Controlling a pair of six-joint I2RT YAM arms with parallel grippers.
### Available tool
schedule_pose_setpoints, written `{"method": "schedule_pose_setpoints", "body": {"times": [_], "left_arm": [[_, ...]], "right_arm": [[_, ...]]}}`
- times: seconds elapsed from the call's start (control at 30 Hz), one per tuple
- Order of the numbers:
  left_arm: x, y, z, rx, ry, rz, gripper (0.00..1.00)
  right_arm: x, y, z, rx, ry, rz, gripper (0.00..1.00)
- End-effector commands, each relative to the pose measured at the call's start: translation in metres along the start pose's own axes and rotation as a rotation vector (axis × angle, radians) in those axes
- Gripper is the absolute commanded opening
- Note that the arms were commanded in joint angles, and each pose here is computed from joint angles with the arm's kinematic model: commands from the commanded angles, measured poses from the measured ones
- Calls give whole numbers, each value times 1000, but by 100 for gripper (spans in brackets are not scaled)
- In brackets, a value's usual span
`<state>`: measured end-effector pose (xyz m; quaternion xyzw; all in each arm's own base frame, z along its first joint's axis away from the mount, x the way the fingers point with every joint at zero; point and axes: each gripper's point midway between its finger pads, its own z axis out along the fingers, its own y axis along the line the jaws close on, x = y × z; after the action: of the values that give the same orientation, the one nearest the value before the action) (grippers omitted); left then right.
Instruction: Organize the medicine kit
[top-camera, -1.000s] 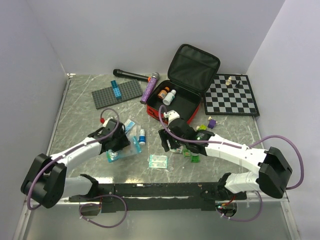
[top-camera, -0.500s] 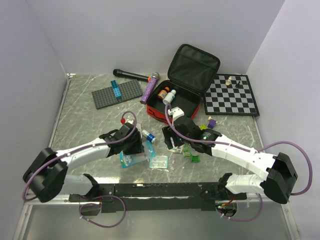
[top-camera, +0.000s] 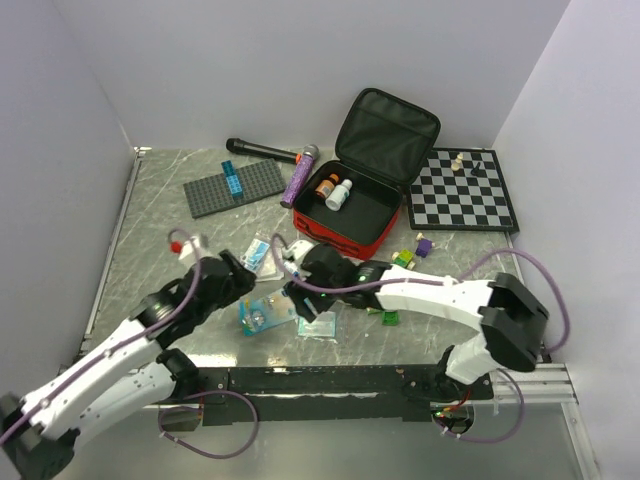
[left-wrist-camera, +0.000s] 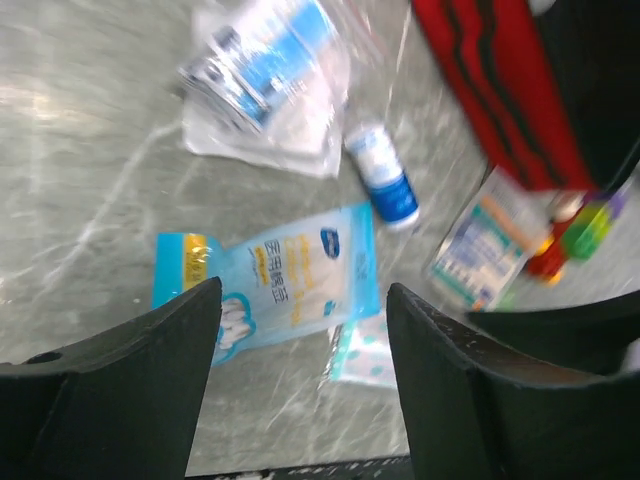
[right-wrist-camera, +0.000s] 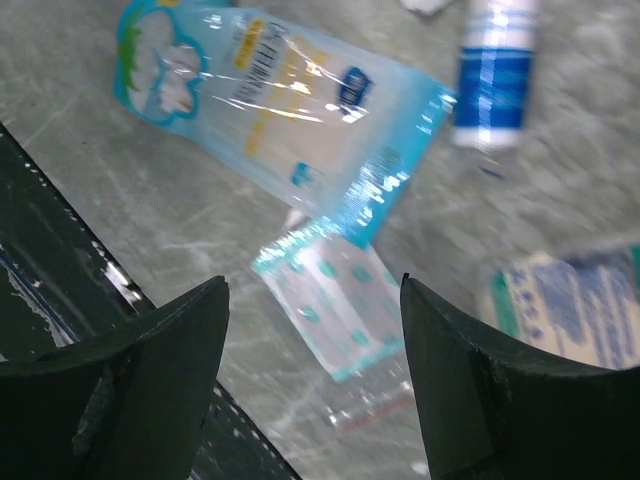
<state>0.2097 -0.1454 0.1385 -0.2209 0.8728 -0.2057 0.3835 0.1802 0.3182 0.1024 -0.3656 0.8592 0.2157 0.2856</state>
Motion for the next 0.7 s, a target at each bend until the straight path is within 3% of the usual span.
{"method": "schedule_pose_setpoints", "body": {"times": [0.0, 0.23, 0.67], "left_arm": [[-26, 35, -19, -104, -160, -157, 71], [-48, 40, -50, 16, -274, -273, 70], [-47, 38, -48, 5, -261, -249, 69]], "right_arm": [[-31, 22, 18, -37, -51, -55, 76], [-39, 34, 55, -40, -14, -111, 79], [-5, 20, 98, 91, 124, -232, 82]]}}
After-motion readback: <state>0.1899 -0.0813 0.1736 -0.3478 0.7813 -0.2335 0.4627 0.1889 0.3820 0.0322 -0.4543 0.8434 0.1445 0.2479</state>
